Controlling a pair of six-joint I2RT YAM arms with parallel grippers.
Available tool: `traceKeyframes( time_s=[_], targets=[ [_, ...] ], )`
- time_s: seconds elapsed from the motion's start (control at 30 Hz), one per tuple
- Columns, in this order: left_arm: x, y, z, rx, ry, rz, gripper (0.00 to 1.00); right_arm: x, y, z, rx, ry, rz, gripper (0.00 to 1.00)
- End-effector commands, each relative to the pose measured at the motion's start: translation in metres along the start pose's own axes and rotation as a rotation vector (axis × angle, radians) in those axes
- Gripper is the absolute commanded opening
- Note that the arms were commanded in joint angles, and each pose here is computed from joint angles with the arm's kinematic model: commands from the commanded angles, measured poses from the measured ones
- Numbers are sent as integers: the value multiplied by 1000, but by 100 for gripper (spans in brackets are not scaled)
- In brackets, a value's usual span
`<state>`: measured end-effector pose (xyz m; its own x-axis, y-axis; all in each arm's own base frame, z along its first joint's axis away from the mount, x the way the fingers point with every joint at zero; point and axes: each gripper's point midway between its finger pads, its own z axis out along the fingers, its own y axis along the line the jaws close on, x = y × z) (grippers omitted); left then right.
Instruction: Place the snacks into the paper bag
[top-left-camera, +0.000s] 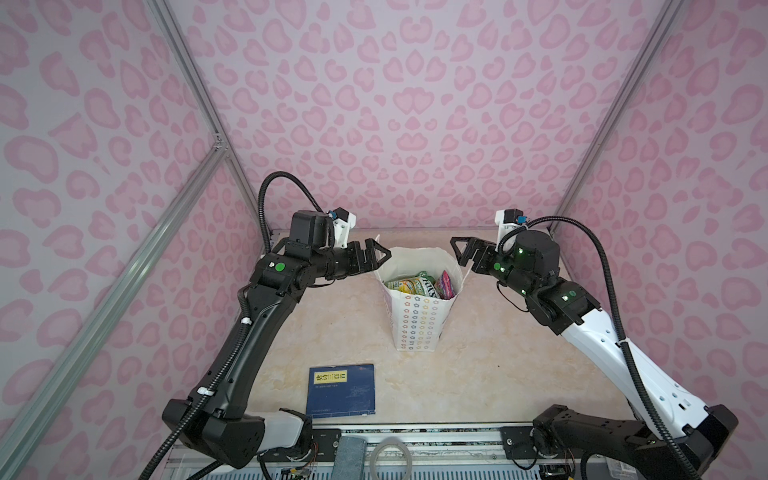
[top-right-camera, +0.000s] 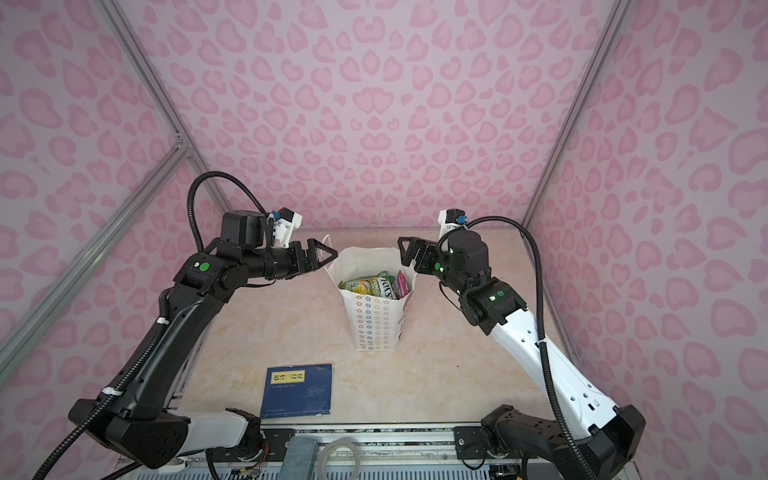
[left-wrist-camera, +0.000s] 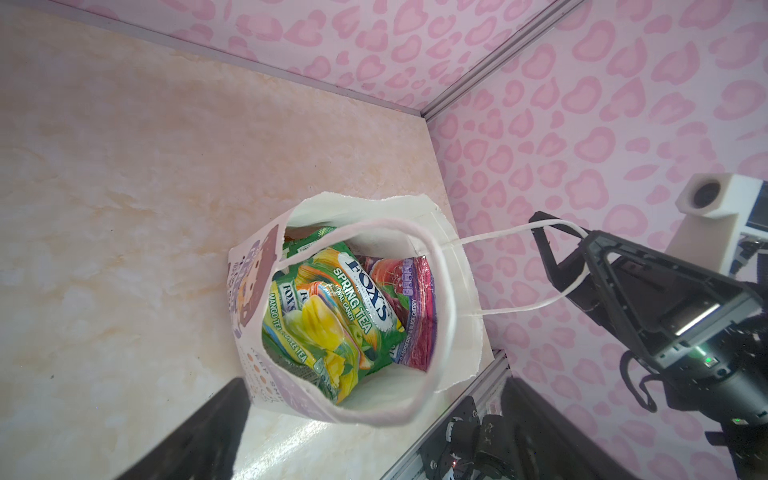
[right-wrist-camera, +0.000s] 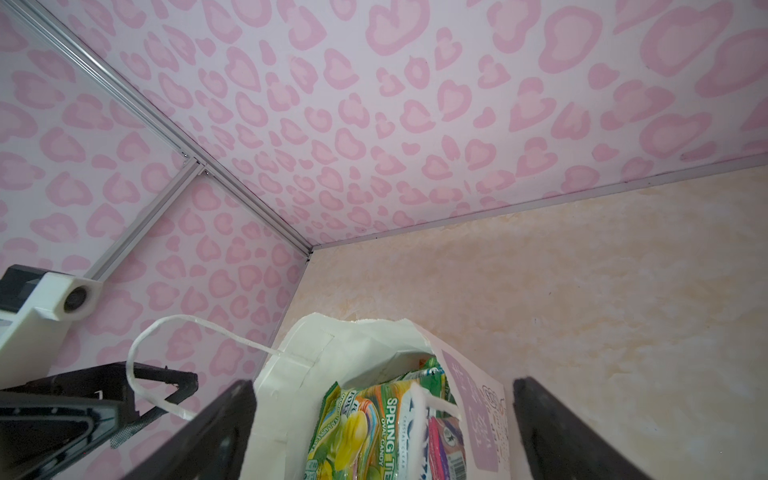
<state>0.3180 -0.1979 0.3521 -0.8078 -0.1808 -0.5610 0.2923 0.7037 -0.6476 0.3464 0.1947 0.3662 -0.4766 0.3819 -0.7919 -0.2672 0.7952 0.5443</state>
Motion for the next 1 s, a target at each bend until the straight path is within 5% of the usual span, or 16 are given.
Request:
traceKeyframes(
  time_s=[0.0, 0.37, 0.53, 0.97],
  targets=[
    [3, 1, -8, 15, -3, 15, 97, -4, -3, -5, 20, -20, -28, 98],
    [12, 6, -44, 60, -80, -1, 97, -20, -10, -53, 83, -79, -133, 98],
    [12, 11, -73, 10, -209, 9, 97, -30, -30, -85, 171, -138, -154, 98],
    [17, 108, -157, -522, -700, -79, 97, -33, -151, -124, 481, -226, 26, 98]
  ],
)
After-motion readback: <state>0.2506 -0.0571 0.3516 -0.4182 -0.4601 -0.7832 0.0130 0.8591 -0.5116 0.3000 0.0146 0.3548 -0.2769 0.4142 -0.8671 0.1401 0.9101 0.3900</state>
